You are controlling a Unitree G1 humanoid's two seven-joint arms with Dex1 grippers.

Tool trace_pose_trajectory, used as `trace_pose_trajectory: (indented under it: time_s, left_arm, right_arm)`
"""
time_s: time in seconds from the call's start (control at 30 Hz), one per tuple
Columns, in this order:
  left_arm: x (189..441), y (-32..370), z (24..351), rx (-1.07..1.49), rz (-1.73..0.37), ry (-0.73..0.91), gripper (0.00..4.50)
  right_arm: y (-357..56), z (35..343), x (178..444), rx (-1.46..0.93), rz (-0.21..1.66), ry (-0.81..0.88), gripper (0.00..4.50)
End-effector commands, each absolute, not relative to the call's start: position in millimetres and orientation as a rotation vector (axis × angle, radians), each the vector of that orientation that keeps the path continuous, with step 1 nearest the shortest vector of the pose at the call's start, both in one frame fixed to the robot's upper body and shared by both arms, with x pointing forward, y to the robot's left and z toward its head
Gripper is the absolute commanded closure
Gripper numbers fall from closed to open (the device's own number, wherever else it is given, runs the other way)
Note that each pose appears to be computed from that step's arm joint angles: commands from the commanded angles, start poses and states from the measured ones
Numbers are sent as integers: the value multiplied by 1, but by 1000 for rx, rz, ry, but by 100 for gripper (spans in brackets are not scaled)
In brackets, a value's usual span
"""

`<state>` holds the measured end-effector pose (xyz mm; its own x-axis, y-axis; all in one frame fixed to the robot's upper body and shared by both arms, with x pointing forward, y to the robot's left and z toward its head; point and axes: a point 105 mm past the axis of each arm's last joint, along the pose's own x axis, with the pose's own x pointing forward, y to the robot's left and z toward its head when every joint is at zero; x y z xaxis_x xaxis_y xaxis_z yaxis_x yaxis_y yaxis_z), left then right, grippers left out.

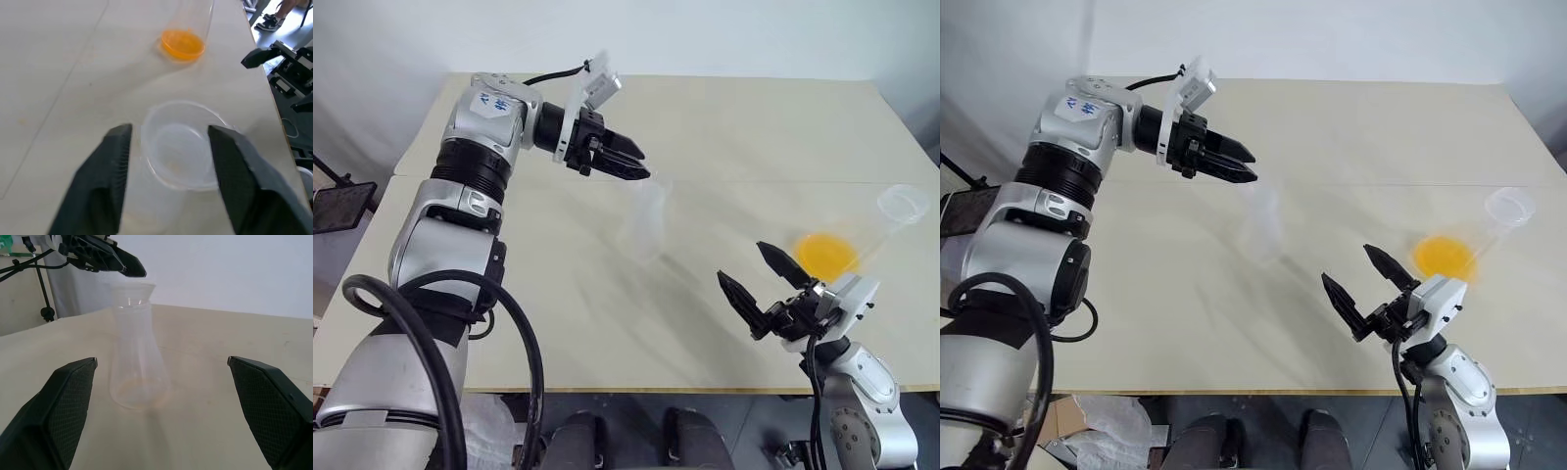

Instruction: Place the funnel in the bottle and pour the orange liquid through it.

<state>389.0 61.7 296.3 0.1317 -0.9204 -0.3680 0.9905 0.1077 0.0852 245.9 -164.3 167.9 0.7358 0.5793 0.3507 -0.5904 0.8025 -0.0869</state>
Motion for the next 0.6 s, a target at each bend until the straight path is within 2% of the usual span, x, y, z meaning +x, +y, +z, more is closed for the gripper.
trace_pose_trajectory:
  time_s: [0.03, 0.1, 0.3, 0.53, 0.6]
  left_arm:
    - [387, 64, 312, 346, -1440, 79, 69]
    - [384, 74, 315, 304, -1453, 8, 4]
    - [366, 135, 293, 327, -1334, -143, 2]
    - [325, 207, 259, 387, -967, -263, 2]
    - [312, 214, 247, 394, -945, -262, 2]
  right_arm:
    - [-163, 179, 244, 17, 638, -438, 0]
    - [-164, 181, 246, 10, 633, -445, 0]
    - [-167, 180, 256, 13, 635, -430, 0]
    - [-168, 188, 278, -32, 664, -447, 0]
    - [-172, 191, 281, -42, 649, -453, 0]
